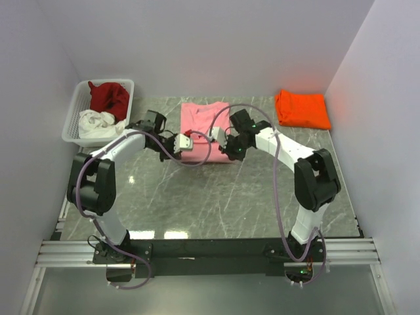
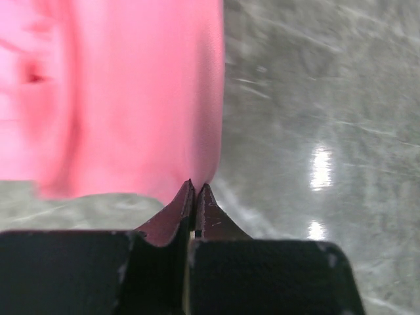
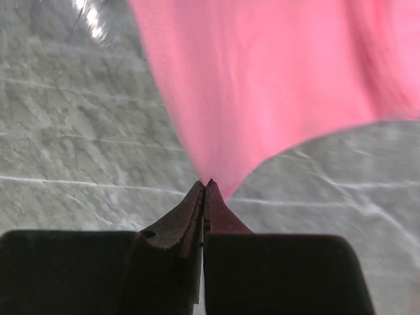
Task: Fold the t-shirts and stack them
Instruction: Fold the tshirt
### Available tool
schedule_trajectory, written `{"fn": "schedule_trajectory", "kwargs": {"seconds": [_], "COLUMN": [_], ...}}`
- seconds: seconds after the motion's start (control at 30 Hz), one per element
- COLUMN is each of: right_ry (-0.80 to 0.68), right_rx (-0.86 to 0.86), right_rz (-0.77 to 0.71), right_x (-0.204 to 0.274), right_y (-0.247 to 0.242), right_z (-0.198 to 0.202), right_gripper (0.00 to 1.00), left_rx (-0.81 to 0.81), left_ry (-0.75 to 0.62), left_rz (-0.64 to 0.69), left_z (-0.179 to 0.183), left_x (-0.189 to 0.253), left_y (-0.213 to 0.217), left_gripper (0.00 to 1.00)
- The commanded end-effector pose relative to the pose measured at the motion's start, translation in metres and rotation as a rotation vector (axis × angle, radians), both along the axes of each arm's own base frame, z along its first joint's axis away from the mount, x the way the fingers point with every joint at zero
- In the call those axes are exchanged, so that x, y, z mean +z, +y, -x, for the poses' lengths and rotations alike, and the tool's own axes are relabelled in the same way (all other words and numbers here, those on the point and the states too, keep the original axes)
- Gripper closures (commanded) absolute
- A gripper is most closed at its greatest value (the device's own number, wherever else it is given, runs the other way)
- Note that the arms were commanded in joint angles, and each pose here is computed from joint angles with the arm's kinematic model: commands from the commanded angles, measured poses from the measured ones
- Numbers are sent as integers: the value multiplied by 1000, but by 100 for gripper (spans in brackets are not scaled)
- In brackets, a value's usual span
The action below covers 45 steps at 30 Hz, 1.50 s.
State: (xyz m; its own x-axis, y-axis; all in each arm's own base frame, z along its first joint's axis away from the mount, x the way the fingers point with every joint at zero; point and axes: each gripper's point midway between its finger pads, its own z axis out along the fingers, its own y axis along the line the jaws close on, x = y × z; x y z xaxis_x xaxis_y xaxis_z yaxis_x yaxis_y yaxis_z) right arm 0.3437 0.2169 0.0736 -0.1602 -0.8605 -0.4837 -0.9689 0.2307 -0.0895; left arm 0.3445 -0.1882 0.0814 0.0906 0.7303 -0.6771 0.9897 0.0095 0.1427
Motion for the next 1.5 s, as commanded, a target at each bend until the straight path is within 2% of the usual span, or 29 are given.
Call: {"fn": "schedule_trajectory", "kwargs": {"seconds": [0.0,0.1,0.23,0.43,0.47,0.5,0.63,0.7,0.8,0.87,1.13,1.47], "right_ry": [-84,-90,-63,16,-1,46,91,77,21,39,29,67], "right_rx": [-14,-19,-5,70,79,68,75,67,78,76,64,49], "right_rz": [-79,-84,-96,-82,-104,-97,-149,-185,-179,-157,-134,-98], "right_x": [59,66,68,62,73,66,89,110,125,118,118,102], "right_y": [1,-2,-3,-4,-4,-9,-12,-14,-13,-12,-7,-1], "right_z": [-8,-6,12,88,100,118,163,169,155,143,77,19], "right_gripper": [100,100,100,100,100,100,100,100,100,100,100,100], "left_rx": [10,8,-29,-83,-92,-96,-128,-105,-90,-52,-12,-10], "left_ry": [-44,-56,-59,12,48,82,136,150,92,64,106,148], "left_rz": [63,62,37,53,61,58,122,161,153,150,153,143], "left_z": [-7,-5,18,93,109,125,182,192,180,154,69,16], "left_x": [46,50,53,69,66,67,102,121,135,137,133,109], "left_y": [-2,-1,-1,-6,-6,-4,-6,-7,-6,-1,7,10], "left_gripper": [99,99,99,99,99,100,100,100,100,100,99,99]}}
